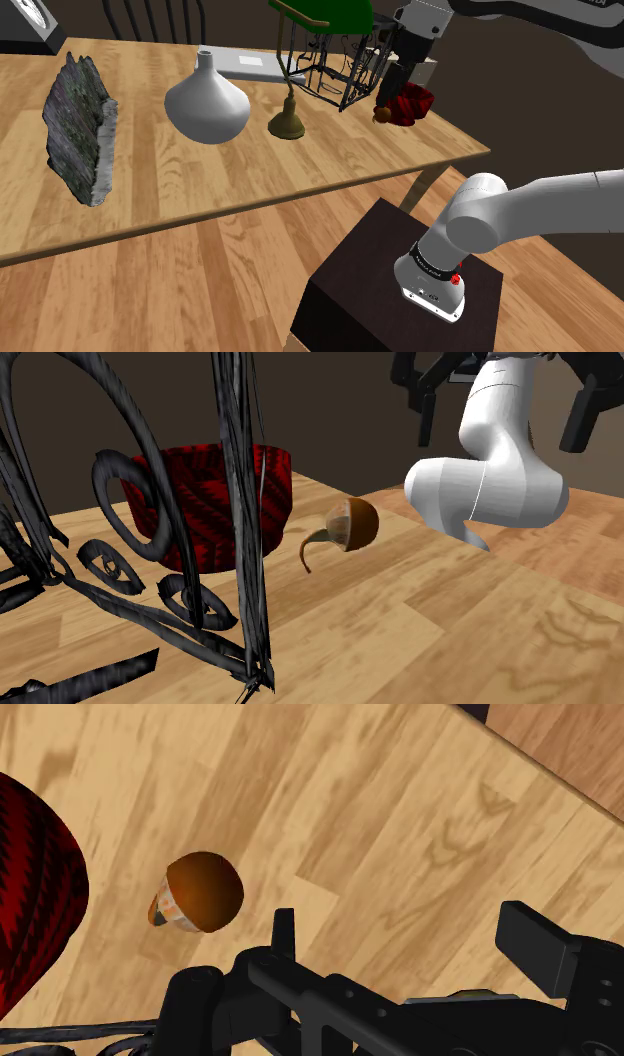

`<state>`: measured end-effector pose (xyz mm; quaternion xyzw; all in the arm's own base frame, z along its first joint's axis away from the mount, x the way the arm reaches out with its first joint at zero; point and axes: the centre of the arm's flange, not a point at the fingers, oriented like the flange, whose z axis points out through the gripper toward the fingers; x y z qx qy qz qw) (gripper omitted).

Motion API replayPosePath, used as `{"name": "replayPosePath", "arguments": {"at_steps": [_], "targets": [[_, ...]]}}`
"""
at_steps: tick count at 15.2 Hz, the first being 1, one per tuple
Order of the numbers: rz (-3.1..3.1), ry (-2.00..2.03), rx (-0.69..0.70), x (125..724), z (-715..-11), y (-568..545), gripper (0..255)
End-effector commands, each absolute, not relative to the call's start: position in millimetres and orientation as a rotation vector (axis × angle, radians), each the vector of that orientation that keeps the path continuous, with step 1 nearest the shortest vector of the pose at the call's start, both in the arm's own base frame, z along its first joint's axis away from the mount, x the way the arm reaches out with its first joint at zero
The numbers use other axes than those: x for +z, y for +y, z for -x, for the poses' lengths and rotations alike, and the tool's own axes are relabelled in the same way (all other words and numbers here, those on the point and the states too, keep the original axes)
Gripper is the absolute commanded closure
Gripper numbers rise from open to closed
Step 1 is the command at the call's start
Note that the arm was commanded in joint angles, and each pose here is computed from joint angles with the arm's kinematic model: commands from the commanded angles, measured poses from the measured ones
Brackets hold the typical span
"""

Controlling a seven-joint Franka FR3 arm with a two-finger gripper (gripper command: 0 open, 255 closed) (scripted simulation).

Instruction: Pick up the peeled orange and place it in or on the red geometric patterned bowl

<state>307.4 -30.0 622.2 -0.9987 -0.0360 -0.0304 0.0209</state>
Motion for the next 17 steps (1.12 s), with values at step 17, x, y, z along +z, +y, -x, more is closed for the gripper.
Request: {"name": "replayPosePath", "arguments": {"at_steps": [17], "targets": [[3.168,-0.054,-0.192,546.6,-319.1,-114.7,0]]}}
